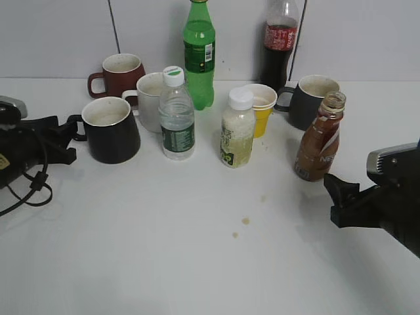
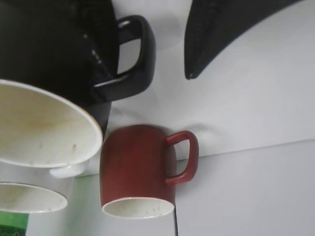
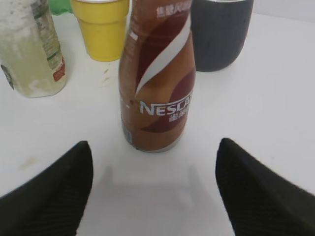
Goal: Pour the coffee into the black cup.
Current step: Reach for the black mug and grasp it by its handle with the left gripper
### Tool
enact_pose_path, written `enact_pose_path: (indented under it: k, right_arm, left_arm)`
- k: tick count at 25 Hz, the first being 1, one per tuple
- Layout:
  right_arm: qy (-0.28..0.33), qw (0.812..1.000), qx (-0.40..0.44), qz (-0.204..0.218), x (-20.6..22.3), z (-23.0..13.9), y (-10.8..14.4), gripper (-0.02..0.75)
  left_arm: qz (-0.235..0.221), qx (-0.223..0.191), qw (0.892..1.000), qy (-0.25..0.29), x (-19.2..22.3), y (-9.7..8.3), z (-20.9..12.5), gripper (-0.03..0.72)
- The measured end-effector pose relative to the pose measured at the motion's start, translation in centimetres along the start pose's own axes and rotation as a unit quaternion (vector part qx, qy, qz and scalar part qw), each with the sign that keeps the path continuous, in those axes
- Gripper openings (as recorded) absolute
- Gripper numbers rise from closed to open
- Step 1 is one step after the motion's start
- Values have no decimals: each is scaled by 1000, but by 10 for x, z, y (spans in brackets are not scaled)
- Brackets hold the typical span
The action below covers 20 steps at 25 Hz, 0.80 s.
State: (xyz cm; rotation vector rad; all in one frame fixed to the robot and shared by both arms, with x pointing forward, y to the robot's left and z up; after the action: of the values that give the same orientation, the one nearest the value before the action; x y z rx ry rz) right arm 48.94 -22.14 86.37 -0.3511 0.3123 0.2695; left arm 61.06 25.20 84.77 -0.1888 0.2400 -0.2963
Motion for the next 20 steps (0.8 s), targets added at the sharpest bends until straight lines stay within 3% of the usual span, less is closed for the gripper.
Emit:
enact_pose_path:
  k: [20]
  right_arm:
    - [2, 1000, 5, -15, 1, 0, -4, 582]
  left_arm:
    - [-34, 19, 999, -8, 45, 6, -12, 328]
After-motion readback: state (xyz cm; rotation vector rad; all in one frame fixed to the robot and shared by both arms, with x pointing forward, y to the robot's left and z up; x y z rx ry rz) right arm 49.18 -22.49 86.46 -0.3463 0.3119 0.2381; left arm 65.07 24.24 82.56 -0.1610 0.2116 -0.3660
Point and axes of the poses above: a point on each arm's last joint axis where the gripper is mounted, x pointing out along that axis toward the gripper, y along the wrist's bending axis when the last joint is at zero, z = x × y, the point moved 5 cm from there along x, pointing out along that axis toward the gripper, and after that the axes turned 13 degrees about -x, right-handed, at the moved point
